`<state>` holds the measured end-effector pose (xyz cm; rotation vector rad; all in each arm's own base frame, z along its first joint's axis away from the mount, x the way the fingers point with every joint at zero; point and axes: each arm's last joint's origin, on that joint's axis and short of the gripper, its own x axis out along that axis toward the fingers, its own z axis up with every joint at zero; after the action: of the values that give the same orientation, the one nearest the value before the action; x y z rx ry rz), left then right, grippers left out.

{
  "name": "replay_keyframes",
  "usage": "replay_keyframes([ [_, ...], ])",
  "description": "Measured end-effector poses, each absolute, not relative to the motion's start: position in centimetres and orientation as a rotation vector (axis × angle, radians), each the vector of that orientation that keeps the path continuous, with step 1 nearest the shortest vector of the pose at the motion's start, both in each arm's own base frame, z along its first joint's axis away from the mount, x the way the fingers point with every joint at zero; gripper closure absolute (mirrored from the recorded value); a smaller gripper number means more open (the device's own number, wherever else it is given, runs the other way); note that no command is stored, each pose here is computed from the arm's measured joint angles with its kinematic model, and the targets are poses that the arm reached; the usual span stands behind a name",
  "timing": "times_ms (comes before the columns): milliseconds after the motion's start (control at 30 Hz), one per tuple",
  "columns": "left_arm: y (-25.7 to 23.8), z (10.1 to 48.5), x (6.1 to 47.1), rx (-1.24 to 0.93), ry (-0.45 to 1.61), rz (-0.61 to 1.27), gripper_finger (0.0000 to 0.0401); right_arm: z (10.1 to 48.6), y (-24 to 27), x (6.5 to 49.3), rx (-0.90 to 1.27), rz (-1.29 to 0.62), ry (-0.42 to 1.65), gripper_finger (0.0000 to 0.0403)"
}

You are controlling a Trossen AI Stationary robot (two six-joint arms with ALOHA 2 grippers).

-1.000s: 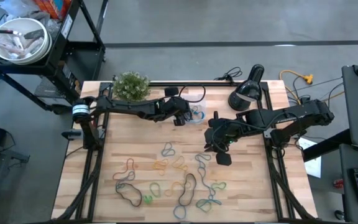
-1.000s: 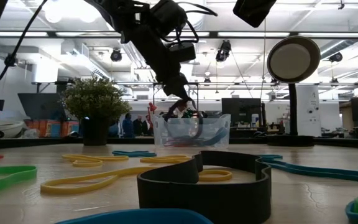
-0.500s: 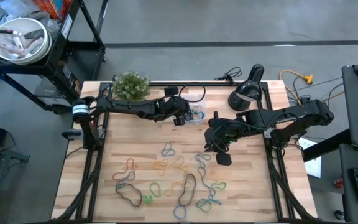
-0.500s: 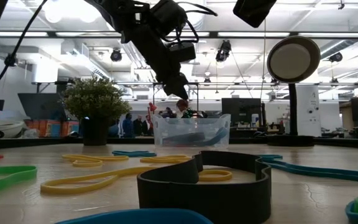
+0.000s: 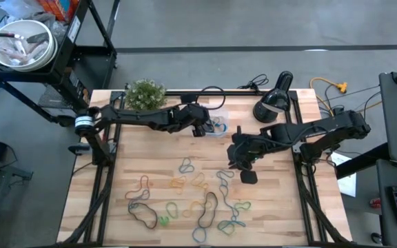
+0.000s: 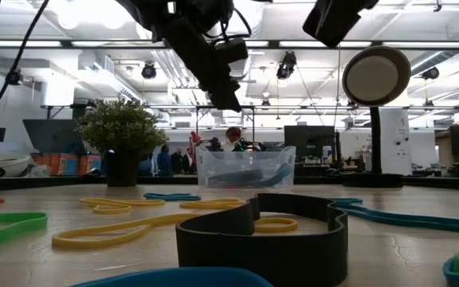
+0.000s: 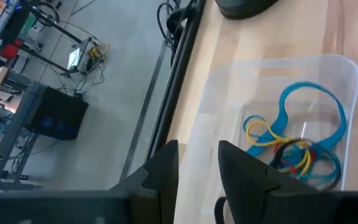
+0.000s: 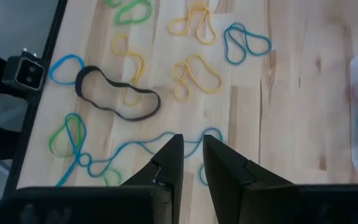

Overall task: Pick and place rubber bands into bin
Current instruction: Put the black rubberband into the transparent bin

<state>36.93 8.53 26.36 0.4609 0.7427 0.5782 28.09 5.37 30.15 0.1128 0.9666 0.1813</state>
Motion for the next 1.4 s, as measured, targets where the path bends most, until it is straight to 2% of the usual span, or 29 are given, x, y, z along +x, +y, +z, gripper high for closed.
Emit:
replay_keyframes([
  [300,5.8,30.0,35.3,0.469,0.654,0.534,0.0303,27.9,5.3,28.1,0.097,0.188,0.974,0.0346],
  [600,1.6,35.0,30.9,0.474,0.536,0.447,0.0303,25.8,5.1,28.8,0.074,0.207,0.856,0.0346],
  [767,0.1,37.0,28.1,0.407,0.465,0.421,0.0303,25.5,4.8,29.0,0.088,0.196,0.812,0.0346],
  [1033,-1.9,38.4,24.5,0.283,0.439,0.360,0.0303,25.4,4.8,29.3,0.087,0.209,0.791,0.0346],
  [1400,-5.8,36.4,22.6,0.178,0.587,0.232,0.0303,25.8,4.9,29.9,0.091,0.218,0.716,0.0346],
])
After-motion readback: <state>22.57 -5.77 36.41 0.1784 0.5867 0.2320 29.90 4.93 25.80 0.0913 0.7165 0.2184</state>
